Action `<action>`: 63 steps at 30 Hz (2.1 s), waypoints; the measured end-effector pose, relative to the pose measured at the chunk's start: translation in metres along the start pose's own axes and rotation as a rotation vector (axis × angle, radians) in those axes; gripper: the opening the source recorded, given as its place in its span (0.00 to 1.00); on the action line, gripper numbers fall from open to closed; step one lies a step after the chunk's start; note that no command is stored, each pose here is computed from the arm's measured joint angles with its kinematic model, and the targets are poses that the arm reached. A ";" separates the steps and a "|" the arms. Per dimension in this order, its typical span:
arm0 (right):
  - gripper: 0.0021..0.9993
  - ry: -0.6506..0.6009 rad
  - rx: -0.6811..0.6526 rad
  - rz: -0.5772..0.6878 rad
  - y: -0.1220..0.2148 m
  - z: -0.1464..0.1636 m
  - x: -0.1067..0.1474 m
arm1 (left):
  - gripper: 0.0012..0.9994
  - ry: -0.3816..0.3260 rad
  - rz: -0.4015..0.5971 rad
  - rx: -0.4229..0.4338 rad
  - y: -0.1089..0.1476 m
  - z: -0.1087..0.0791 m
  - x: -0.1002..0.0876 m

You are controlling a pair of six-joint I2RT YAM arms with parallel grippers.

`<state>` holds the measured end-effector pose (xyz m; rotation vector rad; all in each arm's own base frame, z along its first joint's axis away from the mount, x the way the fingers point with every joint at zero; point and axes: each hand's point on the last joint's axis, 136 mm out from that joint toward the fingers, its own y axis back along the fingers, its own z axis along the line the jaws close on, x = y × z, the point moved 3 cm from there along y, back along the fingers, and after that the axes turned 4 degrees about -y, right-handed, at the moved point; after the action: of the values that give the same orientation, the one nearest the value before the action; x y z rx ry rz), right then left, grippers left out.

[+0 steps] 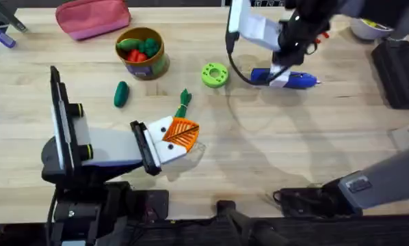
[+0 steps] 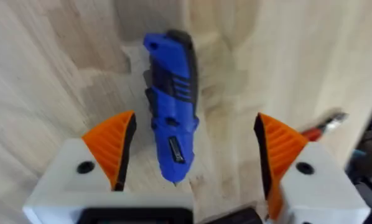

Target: Pick up the gripper from the table and insert it into the empty holder that is missing its gripper. Then pick up a screw, insert it into the mounting hole, and use the screwdriver to tighten it. Finally, clean up the table by picking up the vegetable and placing it into the bucket.

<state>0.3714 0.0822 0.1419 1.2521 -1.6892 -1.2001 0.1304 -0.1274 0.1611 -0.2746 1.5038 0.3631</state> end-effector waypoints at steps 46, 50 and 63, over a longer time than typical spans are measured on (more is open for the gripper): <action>0.99 -1.361 0.131 -0.526 0.173 0.133 0.100 | 0.99 -0.033 -0.035 -0.018 0.000 0.004 -0.011; 0.99 -1.375 0.114 -0.487 0.163 0.143 0.105 | 0.99 0.060 -0.036 -0.102 0.001 0.016 -0.013; 0.99 -1.385 0.102 -0.454 0.156 0.148 0.107 | 0.99 0.168 0.135 -0.409 0.029 0.035 -0.098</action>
<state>0.1595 0.0347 0.2431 0.8373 -2.4133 -2.6573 0.1480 -0.0935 0.2617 -0.5387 1.6090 0.7734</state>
